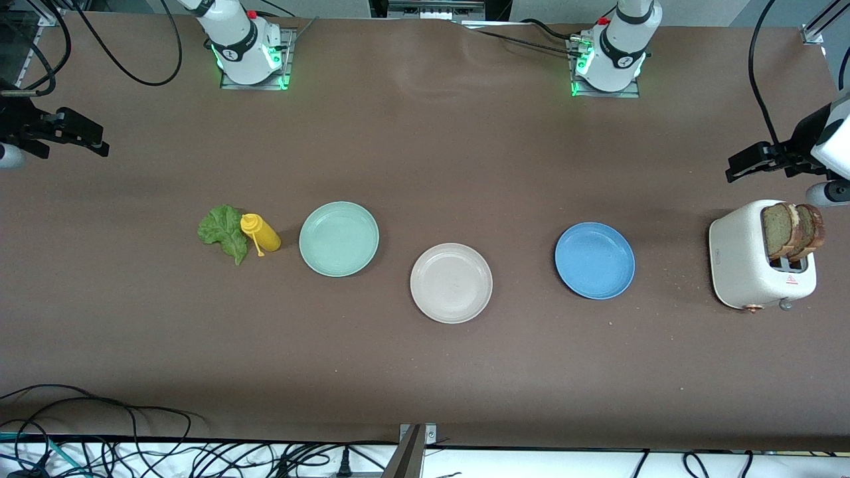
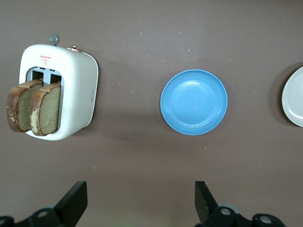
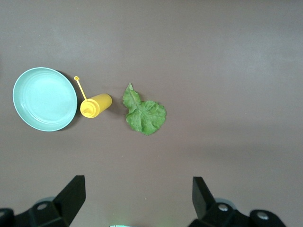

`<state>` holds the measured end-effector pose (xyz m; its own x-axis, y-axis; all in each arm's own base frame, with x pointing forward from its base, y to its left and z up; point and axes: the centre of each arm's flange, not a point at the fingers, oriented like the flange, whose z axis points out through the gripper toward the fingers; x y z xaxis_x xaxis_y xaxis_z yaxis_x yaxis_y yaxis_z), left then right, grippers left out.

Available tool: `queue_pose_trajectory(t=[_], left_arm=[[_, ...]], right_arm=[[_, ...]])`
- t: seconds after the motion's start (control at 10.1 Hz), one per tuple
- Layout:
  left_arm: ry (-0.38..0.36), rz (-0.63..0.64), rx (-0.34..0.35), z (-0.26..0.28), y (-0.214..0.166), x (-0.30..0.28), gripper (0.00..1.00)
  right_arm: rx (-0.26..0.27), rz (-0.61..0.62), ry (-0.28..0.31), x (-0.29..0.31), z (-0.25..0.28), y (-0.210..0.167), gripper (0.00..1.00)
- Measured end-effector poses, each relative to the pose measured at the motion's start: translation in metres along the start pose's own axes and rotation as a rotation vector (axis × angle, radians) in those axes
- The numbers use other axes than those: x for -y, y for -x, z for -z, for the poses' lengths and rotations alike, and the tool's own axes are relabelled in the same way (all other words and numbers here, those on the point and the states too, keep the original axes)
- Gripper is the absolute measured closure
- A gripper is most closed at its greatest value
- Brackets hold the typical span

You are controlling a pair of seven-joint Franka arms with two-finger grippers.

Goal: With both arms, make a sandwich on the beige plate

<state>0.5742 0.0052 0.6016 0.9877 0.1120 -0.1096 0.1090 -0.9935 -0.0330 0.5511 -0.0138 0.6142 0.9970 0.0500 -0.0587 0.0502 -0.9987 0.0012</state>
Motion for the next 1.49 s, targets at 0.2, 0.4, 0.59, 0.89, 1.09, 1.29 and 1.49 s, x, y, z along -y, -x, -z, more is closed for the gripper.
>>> queue_pose_trajectory(t=[0.2, 0.4, 0.59, 0.89, 1.09, 1.29, 1.49], left_arm=[[0.0, -0.001, 0.001, -0.0004, -0.0002, -0.0004, 0.0], [0.0, -0.003, 0.002, -0.0011, -0.0005, -0.0016, 0.0], [0.0, -0.004, 0.006, -0.0033, -0.0018, -0.0021, 0.0], [-0.001, -0.005, 0.01, -0.0054, -0.003, -0.003, 0.0], [-0.001, -0.005, 0.012, -0.0063, -0.0036, -0.003, 0.0], [-0.001, -0.005, 0.012, -0.0065, -0.0037, -0.003, 0.0], [-0.001, -0.006, 0.012, -0.0065, -0.0037, -0.003, 0.0]], right_arm=[[0.0, 0.0, 0.0, 0.0, 0.0, 0.0, 0.0], [0.0, 0.0, 0.0, 0.0, 0.0, 0.0, 0.0], [0.0, 0.0, 0.0, 0.0, 0.0, 0.0, 0.0], [0.0, 0.0, 0.0, 0.0, 0.0, 0.0, 0.0], [0.0, 0.0, 0.0, 0.0, 0.0, 0.0, 0.0], [0.0, 0.0, 0.0, 0.0001, 0.0, 0.0, 0.0], [0.0, 0.0, 0.0, 0.0001, 0.0, 0.0, 0.0]])
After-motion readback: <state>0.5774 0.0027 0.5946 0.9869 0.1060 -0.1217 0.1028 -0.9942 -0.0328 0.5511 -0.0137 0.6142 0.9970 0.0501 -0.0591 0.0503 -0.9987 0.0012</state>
